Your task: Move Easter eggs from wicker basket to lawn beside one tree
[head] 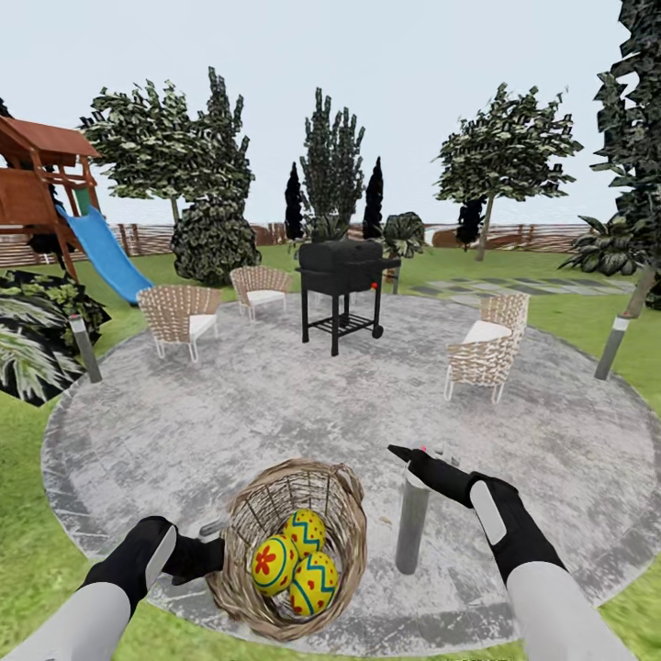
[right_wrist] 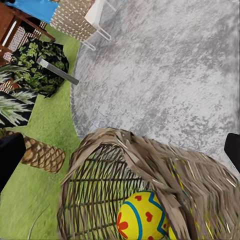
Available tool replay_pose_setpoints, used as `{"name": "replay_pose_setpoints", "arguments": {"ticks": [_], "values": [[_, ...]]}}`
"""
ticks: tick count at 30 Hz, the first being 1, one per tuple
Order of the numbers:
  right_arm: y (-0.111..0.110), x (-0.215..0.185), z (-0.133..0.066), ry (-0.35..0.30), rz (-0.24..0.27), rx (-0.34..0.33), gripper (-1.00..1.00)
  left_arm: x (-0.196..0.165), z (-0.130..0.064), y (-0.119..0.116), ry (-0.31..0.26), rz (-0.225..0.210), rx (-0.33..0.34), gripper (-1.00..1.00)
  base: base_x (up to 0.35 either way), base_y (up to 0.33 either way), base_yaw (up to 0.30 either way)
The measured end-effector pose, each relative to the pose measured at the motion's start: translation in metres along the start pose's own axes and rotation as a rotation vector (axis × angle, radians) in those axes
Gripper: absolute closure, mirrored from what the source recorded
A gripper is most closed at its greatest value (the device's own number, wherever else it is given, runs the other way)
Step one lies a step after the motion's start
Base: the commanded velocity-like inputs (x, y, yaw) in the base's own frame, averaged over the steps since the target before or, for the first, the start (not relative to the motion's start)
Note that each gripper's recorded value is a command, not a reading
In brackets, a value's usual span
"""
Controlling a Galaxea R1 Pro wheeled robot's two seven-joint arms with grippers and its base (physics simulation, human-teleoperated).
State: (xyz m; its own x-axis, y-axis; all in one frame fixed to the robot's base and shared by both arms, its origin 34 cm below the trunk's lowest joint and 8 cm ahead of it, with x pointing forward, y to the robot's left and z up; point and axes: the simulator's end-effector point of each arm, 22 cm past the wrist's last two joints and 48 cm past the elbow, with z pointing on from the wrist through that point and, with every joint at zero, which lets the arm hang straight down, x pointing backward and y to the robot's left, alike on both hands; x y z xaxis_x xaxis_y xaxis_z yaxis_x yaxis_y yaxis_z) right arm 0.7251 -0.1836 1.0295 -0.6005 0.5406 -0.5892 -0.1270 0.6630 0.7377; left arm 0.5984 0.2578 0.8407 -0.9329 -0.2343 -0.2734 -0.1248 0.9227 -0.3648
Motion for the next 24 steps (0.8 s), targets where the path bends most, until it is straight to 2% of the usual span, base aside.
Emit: {"name": "replay_pose_setpoints", "arguments": {"ticks": [7,24], "values": [[0.003,-0.003,-0.002,-0.007,-0.002,-0.004,-1.00,-0.002,-0.003,-0.001,-0.006,0.006,-0.002,1.00,-0.215,0.000,-0.220],[0.013,-0.010,-0.007,-0.021,-0.012,-0.015,-1.00,-0.008,-0.011,-0.005,-0.027,0.012,0.003,1.00,-0.004,0.000,-0.220]]}}
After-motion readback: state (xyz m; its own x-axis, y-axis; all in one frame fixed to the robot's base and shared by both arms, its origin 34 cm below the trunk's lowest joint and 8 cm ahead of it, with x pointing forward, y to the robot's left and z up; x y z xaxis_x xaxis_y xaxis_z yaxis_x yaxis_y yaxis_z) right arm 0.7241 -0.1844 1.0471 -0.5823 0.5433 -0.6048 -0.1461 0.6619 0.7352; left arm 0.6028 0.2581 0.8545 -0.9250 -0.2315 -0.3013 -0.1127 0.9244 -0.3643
